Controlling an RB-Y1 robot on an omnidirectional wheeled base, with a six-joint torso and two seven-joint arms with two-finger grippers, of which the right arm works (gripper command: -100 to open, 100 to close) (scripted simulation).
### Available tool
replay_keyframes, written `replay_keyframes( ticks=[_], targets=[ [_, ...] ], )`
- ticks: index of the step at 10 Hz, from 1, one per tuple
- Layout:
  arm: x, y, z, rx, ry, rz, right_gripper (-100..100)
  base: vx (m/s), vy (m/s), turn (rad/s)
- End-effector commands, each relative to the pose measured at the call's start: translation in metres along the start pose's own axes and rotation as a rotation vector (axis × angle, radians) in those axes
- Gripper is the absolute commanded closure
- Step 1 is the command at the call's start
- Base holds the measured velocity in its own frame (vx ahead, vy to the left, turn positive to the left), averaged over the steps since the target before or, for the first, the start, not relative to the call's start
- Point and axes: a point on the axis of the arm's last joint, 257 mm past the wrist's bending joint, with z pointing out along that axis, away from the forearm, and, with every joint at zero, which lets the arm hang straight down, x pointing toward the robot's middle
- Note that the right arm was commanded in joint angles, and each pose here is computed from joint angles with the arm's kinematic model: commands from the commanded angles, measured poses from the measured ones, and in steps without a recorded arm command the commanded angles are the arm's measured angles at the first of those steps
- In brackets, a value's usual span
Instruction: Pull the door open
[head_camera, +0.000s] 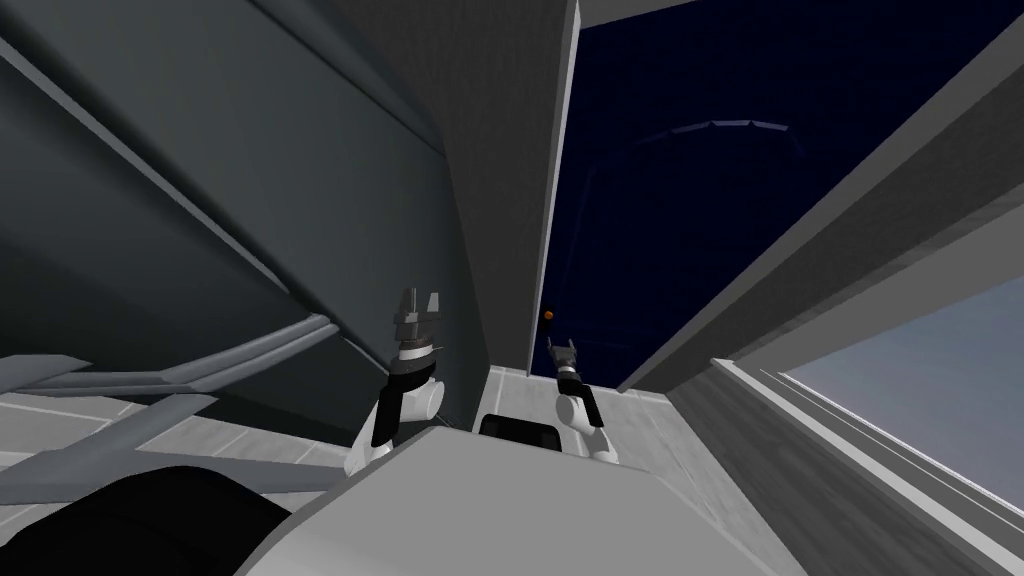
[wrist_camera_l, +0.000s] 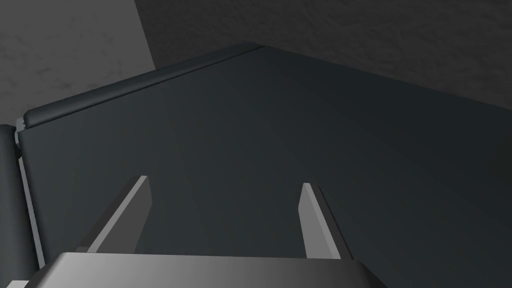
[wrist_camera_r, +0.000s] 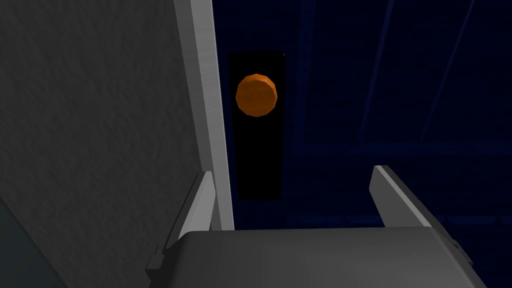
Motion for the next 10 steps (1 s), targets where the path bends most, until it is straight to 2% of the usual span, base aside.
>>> replay_keyframes(
  ticks=[1, 2, 3, 4, 7, 10],
  targets=[
    [-0.005, -0.004, 0.0000, 0.001, -0.011, 0.031, -100, 0.166, 0.075, 0.017],
    [-0.002, -0.002, 0.0003, 0.001, -0.007, 0.019, -100, 0.073, 0.039, -0.001],
    [-0.008, 0.014, 0.0011, -0.019, -0.018, 0.007, -100, -0.078, -0.073, 0.051],
    [-0.010, 0.018, 0.0013, -0.024, -0.020, 0.004, -100, -0.136, -0.080, 0.058],
    [-0.016, 0.058, 0.0033, -0.081, -0.033, -0.012, -100, -0.144, -0.073, 0.113],
    [-0.019, 0.091, 0.0045, -0.136, -0.038, -0.016, -100, -0.014, -0.034, 0.129]
  ],
)
